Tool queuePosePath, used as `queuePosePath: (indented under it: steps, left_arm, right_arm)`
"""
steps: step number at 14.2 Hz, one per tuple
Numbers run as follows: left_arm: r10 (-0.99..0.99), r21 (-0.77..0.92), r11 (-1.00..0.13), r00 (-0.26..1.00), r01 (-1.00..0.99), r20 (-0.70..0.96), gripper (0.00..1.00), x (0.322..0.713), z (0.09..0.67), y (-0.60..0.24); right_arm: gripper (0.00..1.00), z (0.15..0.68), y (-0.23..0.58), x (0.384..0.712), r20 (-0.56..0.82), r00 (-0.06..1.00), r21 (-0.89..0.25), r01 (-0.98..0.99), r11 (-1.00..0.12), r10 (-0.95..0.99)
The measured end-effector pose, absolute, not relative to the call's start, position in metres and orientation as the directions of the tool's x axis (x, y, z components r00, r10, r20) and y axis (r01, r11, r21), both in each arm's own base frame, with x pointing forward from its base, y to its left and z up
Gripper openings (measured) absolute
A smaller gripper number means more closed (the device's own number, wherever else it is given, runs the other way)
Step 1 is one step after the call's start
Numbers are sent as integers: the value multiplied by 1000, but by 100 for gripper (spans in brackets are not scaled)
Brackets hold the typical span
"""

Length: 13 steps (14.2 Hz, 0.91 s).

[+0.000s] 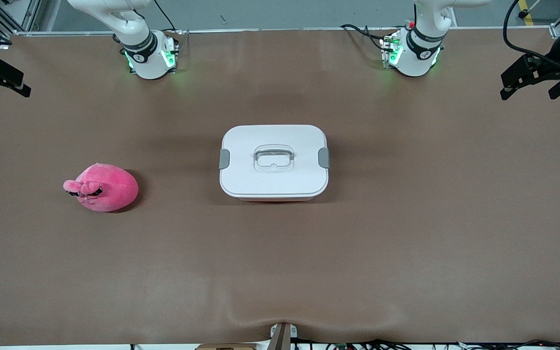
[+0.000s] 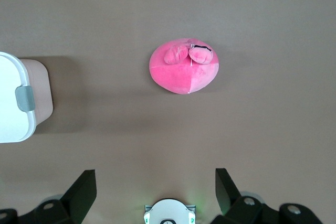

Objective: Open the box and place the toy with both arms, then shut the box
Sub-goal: 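Move the right gripper toward the pink plush while the left gripper approaches the box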

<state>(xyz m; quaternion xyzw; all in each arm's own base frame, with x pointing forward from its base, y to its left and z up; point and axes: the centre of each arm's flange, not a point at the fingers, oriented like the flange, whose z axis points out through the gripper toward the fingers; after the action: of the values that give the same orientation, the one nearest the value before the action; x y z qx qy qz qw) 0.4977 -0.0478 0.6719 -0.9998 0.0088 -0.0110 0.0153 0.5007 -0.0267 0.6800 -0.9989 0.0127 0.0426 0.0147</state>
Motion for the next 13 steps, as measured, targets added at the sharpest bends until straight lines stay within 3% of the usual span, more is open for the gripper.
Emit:
queuePosePath:
  steps: [7, 13]
  left_arm:
    - [12, -34, -999, 1000, 12, 7, 100, 502, 660, -80]
    - [164, -22, -986, 986, 164, 2, 100, 519, 624, -152]
  right_arm:
    - [100, 657, -13, 508, -107, 994, -29, 1, -1000, 4]
    - [100, 610, 11, 526, -85, 993, -30, 79, -996, 81]
